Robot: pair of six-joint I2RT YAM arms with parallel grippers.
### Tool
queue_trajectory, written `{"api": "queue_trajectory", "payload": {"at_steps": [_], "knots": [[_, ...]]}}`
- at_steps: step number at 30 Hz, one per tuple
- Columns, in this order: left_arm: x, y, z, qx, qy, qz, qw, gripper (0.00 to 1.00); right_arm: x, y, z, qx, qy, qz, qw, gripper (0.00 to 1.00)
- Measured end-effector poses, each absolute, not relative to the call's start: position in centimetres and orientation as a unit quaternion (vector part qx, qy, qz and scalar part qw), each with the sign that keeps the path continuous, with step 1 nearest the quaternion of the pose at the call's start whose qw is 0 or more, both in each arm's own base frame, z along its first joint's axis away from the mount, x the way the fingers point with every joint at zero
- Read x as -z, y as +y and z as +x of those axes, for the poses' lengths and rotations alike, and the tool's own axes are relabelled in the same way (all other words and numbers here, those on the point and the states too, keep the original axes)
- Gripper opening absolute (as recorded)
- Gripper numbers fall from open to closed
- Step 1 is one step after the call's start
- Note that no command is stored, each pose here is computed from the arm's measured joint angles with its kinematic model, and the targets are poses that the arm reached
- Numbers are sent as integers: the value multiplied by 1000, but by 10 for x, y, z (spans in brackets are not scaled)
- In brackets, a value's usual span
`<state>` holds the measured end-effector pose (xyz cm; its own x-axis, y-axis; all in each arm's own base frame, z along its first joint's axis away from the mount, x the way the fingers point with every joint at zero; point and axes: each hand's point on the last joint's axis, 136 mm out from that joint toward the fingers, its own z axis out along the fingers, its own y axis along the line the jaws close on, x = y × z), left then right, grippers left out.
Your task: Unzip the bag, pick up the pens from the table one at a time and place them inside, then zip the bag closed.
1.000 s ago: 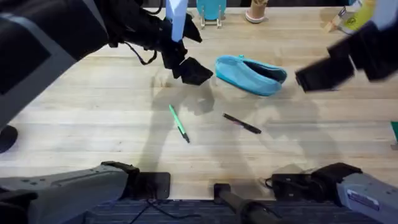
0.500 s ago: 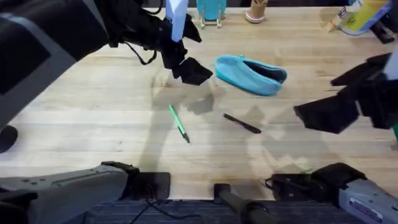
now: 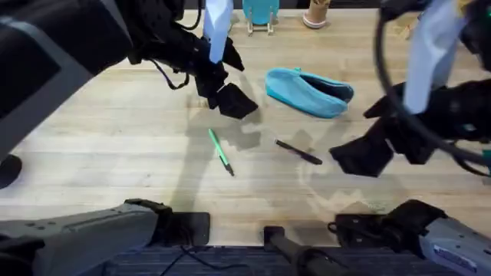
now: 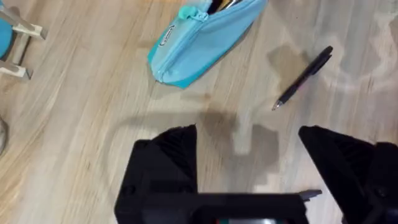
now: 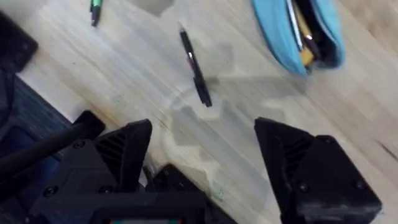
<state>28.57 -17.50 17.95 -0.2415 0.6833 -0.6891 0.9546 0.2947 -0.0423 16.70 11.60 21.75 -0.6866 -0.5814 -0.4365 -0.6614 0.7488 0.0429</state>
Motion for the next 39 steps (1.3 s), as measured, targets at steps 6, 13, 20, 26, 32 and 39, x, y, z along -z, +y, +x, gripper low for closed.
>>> {"api": "queue_trajectory", "payload": {"at_steps": [6, 13, 20, 26, 32, 39], "knots": [[-199, -169, 281, 208, 746, 550, 314, 993, -209, 139, 172, -102, 899, -377, 197, 997], [-211, -165, 273, 194, 743, 551, 326, 993, -194, 151, 182, -82, 902, -382, 182, 998], [-210, -164, 272, 196, 745, 551, 322, 994, -166, 159, 183, -76, 905, -384, 167, 997], [-210, -164, 271, 196, 745, 551, 322, 993, -135, 164, 180, -78, 906, -384, 159, 998], [-210, -164, 271, 196, 745, 551, 322, 994, -119, 164, 179, -79, 911, -374, 156, 998], [-210, -164, 271, 196, 745, 551, 322, 994, -108, 158, 173, -76, 918, -363, 139, 998]]}}
